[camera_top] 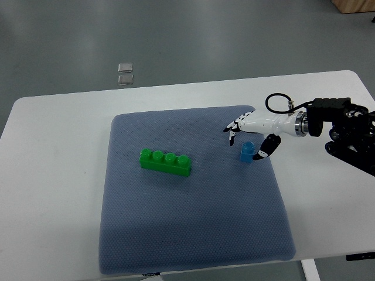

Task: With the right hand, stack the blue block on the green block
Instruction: 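Position the right hand's fingers around the blue block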

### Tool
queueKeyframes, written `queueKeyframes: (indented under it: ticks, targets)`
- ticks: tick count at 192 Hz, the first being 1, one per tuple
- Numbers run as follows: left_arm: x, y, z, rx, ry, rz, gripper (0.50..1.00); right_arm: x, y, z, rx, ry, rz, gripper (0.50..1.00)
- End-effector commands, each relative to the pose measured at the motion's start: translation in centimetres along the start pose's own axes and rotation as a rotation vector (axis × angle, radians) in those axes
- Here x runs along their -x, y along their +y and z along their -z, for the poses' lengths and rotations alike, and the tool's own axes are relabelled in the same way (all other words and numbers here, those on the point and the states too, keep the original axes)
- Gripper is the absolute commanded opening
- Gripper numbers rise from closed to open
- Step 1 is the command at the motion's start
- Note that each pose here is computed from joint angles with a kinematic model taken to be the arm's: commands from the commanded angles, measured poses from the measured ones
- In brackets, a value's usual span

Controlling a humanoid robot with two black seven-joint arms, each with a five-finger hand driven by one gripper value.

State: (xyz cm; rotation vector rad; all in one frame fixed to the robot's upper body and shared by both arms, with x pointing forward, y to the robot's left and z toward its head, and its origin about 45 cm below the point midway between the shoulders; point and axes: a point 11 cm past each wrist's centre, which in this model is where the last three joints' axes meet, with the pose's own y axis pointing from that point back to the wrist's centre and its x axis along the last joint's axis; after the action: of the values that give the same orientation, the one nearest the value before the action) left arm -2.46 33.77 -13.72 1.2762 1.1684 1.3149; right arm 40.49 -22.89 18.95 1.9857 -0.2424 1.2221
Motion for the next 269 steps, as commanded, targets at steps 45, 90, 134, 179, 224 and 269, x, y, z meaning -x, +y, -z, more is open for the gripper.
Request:
queueKeyframes:
  ticks: [45, 90, 134, 179, 224, 269]
  targets:
    - [-0.01, 0.00, 0.00, 0.000, 0.000, 0.000, 1.000, 0.20, -0.08, 0.11, -0.004, 0.020, -0.001, 0.913]
    - [-0.01, 0.00, -0.02, 0.002, 0.000, 0.000, 1.000, 0.20, -0.12, 0.02, 0.003, 0.019, -0.004, 0.913]
    - [-0.01, 0.00, 0.00, 0.000, 0.000, 0.000, 1.000, 0.28, -0.14, 0.08, 0.002, 0.013, 0.006, 0.913]
    - [0.05, 0.00, -0.01, 0.000, 0.000, 0.001, 1.000, 0.21, -0.18, 0.13, 0.001, -0.002, 0.015, 0.913]
    - [-0.01, 0.00, 0.00, 0.000, 0.000, 0.000, 1.000, 0.46, -0.22, 0.11, 0.002, -0.003, 0.019, 0.913]
    - [-0.01, 0.00, 0.00, 0.000, 0.000, 0.000, 1.000, 0.37, -0.06, -0.42, 0.018, 0.008, 0.011, 0.913]
